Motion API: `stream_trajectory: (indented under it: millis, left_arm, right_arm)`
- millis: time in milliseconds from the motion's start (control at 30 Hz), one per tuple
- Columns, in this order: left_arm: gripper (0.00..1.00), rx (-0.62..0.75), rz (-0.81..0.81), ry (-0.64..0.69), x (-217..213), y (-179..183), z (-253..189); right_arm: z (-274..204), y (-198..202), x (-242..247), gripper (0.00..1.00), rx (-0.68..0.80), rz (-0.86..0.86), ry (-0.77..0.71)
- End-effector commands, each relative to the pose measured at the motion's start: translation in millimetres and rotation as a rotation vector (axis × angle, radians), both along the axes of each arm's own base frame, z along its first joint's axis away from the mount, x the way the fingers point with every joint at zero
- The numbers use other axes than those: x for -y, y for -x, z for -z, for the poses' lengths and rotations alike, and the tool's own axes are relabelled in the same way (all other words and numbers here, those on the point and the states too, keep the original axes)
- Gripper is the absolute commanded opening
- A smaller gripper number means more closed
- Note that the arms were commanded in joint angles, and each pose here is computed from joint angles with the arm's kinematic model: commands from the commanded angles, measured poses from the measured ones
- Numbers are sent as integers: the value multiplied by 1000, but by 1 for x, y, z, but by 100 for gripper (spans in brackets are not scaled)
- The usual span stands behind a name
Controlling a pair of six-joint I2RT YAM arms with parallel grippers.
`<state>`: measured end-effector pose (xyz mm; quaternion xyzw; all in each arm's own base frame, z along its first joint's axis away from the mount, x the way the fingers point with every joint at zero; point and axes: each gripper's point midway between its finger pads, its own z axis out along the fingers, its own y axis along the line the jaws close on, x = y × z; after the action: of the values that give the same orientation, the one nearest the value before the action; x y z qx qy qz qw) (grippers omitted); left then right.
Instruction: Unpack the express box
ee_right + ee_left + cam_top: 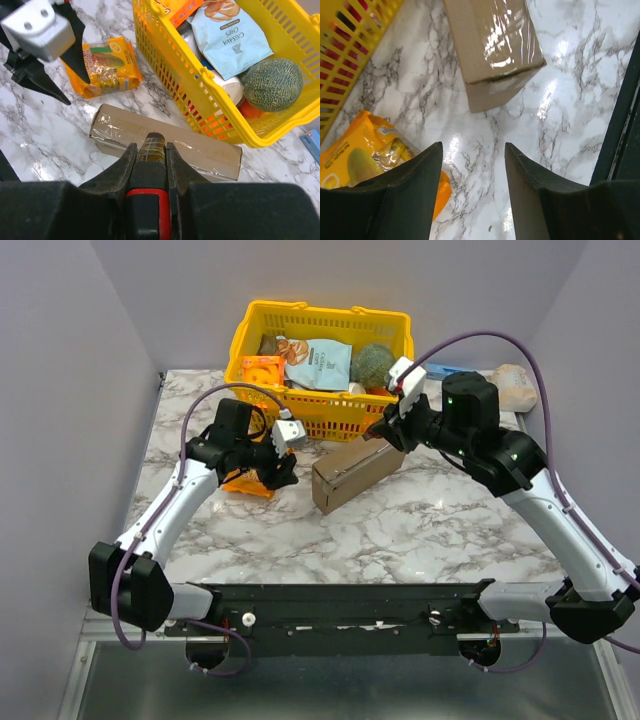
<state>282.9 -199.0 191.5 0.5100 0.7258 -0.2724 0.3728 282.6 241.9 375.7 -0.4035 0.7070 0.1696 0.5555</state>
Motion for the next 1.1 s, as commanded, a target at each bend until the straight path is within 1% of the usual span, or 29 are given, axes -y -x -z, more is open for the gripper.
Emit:
stream_trajectory:
  millis: [0,33,100,133,167,200,233,300,433,567,667,700,733,800,867,967,1067]
  left_arm:
    - [63,16,-83,180,22,-24,-54]
    - [63,-47,-111,217,28,-30,-54]
    - [64,-42,-124,295,40,-46,-72]
    - [64,-85,-130,315,47,-52,-67]
    - [64,-142,-163,353,52,-57,-71]
    - [64,-134,-163,374,56,-64,-74]
    - [64,-189,-178,382,62,-67,-66]
    - [64,-221,-179,398,70,-72,-67]
    - [64,-315,-171,371,87,-76,-42]
    - [62,-376,-184,355,100,-74,-23]
    - [61,-422,-197,371,111,-71,-14]
    - [61,-422,-213,370,115,-73,-11]
    - [60,-441,-242,362,116,-74,-5]
    - [60,-459,-280,357,118,-77,0]
    - [59,-477,-330,354,118,-78,4]
    - [59,-495,-325,352,122,-72,11]
    - [59,-500,-329,344,121,-68,18]
  right_arm:
    - [-7,15,0,0,-10,-23,-14]
    - [-5,19,-2,0,-21,-32,-7]
    - [-3,22,-4,0,-34,-42,0]
    - [-1,24,-4,0,-41,-49,3]
    - [-1,25,-4,0,-41,-50,3]
    - [-1,28,-5,1,-45,-63,1]
    - [-2,29,-4,0,-43,-67,1]
    - [-6,34,-6,0,-40,-90,-12]
    - [-8,41,-15,0,-43,-143,-29]
    - [-2,41,-30,0,-48,-129,-35]
    - [6,37,-39,1,-17,-60,-41]
    - [7,30,-36,0,8,-4,-39]
    - [3,32,-45,0,34,-1,-68]
    - [10,31,-50,1,32,31,-69]
    - [14,35,-59,0,19,30,-70]
    - [26,42,-73,1,-16,-33,-46]
    - [33,42,-80,0,-39,-45,-29]
